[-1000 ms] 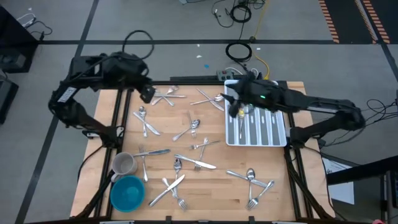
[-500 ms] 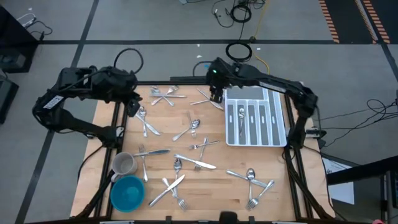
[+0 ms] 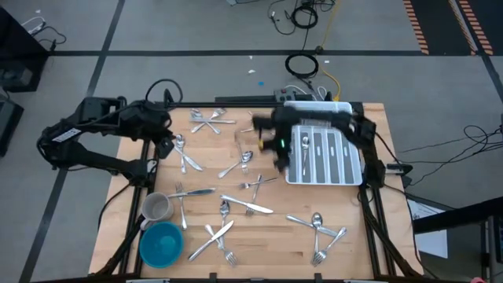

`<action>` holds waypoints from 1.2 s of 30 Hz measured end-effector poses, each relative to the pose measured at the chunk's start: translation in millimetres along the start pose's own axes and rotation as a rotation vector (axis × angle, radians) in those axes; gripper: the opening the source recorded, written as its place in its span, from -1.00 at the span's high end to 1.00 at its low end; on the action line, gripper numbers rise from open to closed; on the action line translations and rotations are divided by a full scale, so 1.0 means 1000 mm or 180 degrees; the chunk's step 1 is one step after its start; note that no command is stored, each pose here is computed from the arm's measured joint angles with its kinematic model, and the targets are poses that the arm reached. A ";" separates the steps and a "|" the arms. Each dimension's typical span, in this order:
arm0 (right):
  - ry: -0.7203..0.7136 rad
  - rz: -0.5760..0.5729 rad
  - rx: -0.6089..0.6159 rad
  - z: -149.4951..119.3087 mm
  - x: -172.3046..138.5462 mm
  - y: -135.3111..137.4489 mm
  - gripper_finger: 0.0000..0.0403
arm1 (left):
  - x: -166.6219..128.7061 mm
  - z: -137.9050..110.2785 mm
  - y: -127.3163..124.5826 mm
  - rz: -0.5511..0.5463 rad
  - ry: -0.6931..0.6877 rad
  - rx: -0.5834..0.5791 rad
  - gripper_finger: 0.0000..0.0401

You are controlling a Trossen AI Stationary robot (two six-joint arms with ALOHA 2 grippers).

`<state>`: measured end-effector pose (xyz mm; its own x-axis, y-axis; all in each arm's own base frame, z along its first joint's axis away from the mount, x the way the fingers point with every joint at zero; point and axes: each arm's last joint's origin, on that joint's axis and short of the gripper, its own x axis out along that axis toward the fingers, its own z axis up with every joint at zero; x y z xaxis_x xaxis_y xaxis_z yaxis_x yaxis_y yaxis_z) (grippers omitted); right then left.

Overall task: Sort silverware
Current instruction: Put the fork into the silverware tray

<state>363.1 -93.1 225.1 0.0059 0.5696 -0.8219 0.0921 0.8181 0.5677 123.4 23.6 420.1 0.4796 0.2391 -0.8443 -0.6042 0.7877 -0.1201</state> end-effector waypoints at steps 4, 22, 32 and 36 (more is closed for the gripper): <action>0.0533 0.0314 -0.0233 -0.021 0.050 0.056 0.02 | 0.004 -0.001 -0.001 -0.0001 0.0029 0.0054 0.56; -0.1491 0.0053 0.1979 -0.212 0.120 0.130 0.02 | 0.003 0.009 -0.006 -0.0091 -0.0342 0.0396 0.56; -0.0691 -0.0467 0.0570 -0.207 0.160 0.150 0.02 | 0.003 0.016 -0.006 0.0159 -0.0627 0.0519 0.56; -0.0214 -0.0525 -0.0043 -0.189 0.183 0.156 0.02 | 0.004 0.016 -0.007 0.0168 -0.0615 0.0515 0.56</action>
<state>189.9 153.6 172.5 0.0585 0.4213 -0.9050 0.0841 0.9013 0.4250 139.9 28.4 425.9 0.5722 0.3742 -0.7298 -0.5295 0.8481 0.0196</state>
